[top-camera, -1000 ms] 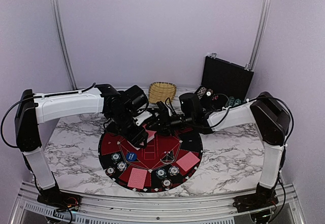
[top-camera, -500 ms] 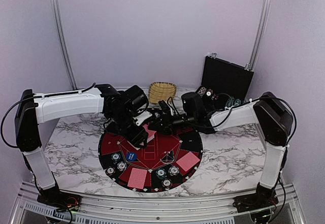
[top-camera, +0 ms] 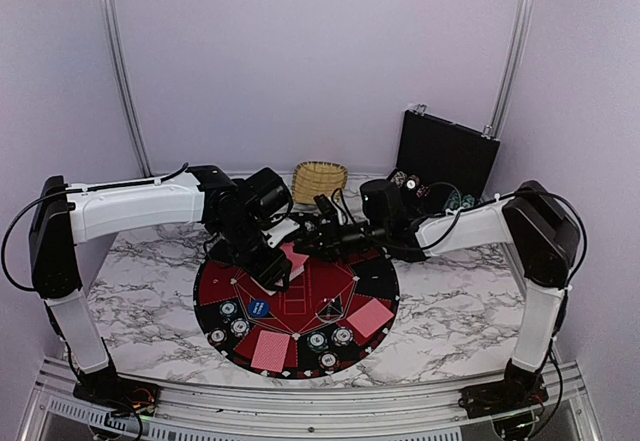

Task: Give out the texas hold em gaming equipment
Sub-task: Pick up the poker card from the face-down deck piles.

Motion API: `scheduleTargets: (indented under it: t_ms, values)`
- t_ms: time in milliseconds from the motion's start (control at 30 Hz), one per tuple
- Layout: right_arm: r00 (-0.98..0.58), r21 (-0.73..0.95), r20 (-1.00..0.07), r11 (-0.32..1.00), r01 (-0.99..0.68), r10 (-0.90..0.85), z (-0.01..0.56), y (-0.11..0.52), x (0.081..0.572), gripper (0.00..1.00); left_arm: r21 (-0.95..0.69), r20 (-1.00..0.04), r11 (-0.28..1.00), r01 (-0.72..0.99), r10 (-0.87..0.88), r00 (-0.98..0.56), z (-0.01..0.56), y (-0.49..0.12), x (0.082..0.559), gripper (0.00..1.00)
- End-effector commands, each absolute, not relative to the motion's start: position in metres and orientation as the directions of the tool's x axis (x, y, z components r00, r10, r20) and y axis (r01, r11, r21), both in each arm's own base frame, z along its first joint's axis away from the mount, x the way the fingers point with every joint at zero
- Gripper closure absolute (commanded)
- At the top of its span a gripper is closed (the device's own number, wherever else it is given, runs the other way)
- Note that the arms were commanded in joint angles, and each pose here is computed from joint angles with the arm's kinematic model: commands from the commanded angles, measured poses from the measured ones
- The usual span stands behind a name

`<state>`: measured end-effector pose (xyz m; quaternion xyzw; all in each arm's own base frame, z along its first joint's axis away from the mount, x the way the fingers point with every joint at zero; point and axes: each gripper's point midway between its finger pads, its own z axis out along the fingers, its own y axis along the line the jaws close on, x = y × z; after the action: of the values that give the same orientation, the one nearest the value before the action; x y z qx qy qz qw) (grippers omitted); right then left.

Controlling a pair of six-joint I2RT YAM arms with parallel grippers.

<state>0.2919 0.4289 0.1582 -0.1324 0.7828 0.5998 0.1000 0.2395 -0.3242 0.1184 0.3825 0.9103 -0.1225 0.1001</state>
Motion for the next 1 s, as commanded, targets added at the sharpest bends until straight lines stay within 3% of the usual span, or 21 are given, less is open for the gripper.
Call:
scheduleTargets:
  t_ms: [0,967]
  values:
    - [-0.937,0.911,-0.346,0.220,-0.349,-0.057,0.178,0.421,0.297,1.00,-0.142,-0.315,0.667,0.732,0.670,-0.672,0.133,-0.324,0.240,0.50]
    - [-0.939,0.925,-0.335,0.160,-0.344,-0.082,0.186,0.420,0.291,1.00,-0.127,-0.322,0.676,0.726,0.664,-0.675,0.135,-0.322,0.244,0.51]
